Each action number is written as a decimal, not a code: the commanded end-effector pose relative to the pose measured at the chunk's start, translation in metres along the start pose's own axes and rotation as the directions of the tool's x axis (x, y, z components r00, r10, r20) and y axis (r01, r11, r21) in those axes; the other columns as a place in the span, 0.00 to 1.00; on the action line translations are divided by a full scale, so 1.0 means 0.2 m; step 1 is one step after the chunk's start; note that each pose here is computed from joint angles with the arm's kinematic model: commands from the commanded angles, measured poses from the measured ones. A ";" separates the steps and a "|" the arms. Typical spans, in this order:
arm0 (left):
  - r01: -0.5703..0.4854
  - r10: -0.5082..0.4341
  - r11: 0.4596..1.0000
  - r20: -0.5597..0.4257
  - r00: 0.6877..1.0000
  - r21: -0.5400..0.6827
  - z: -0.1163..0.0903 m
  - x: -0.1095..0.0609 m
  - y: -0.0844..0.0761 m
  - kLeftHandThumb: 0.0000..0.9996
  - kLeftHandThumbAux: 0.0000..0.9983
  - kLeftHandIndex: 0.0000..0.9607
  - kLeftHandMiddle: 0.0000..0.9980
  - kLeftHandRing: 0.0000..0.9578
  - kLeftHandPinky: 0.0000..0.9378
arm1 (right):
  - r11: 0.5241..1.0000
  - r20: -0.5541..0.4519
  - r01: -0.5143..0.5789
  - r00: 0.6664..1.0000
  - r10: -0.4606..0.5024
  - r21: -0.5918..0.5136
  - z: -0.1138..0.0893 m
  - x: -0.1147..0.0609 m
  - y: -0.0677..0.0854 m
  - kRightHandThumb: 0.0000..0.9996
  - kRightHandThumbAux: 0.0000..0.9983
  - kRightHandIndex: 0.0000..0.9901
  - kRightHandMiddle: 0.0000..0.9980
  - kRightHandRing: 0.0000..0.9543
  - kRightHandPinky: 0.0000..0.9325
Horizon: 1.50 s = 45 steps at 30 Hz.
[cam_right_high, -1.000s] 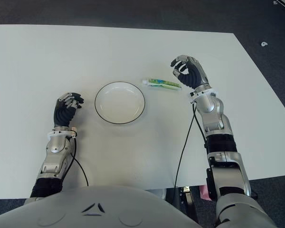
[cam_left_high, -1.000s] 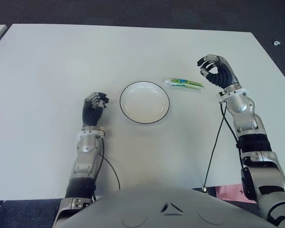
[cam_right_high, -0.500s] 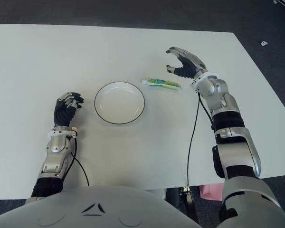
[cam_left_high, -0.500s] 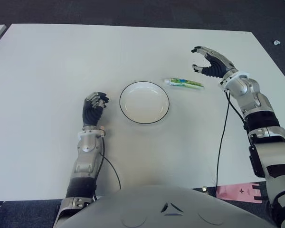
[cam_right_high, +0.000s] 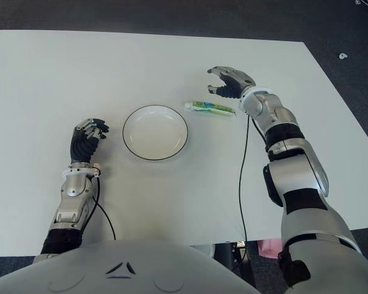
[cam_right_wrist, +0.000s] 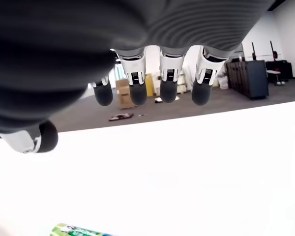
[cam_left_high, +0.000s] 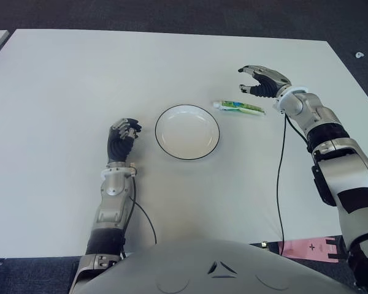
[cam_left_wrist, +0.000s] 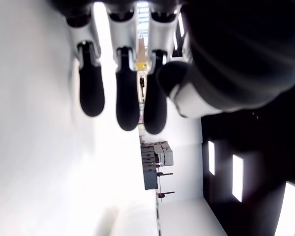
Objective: Put the toothpaste on the table into the plate.
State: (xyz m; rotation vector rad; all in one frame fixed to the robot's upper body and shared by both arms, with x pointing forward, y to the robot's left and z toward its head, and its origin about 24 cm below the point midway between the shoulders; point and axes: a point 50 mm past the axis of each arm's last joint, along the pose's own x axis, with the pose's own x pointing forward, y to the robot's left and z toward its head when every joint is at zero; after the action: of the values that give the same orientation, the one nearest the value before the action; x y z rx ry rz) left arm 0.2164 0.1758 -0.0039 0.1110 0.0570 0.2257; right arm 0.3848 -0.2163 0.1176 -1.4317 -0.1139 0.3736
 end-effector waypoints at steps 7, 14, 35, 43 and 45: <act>0.003 0.001 1.000 -0.193 0.981 0.020 -0.17 -0.11 0.00 0.71 0.72 0.45 0.50 0.52 0.54 | 0.996 0.000 -0.073 0.997 0.073 -0.041 0.00 0.01 0.06 0.58 0.20 0.00 0.00 0.00 0.00; -0.001 0.005 1.000 -0.192 0.981 0.024 -0.17 -0.11 0.01 0.71 0.72 0.45 0.50 0.52 0.54 | 0.993 -0.012 -0.110 0.994 0.109 -0.038 0.01 0.01 0.09 0.59 0.19 0.00 0.00 0.00 0.00; 0.007 -0.002 1.000 -0.177 0.984 0.027 -0.16 -0.11 0.02 0.71 0.72 0.45 0.51 0.53 0.55 | 0.926 -0.079 -0.351 0.936 0.343 -0.136 -0.03 -0.02 0.25 0.61 0.11 0.00 0.00 0.00 0.00; 0.012 -0.006 0.999 -0.180 0.984 0.031 -0.16 -0.11 0.02 0.71 0.72 0.45 0.51 0.53 0.54 | 0.894 -0.070 -0.408 0.913 0.402 -0.187 -0.02 -0.04 0.27 0.61 0.09 0.00 0.00 0.00 0.00; 0.012 -0.006 0.999 -0.183 0.983 0.033 -0.16 -0.11 0.02 0.71 0.72 0.45 0.50 0.52 0.54 | 0.886 -0.066 -0.419 0.908 0.415 -0.198 -0.02 -0.04 0.28 0.61 0.09 0.00 0.00 0.00 0.00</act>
State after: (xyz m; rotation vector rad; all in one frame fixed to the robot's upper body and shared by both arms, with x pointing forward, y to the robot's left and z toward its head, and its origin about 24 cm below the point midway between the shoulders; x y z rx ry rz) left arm 0.2119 0.1783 -0.0037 0.1216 0.0550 0.2303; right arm 0.3749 -0.2155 0.0741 -1.6382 0.1468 0.6474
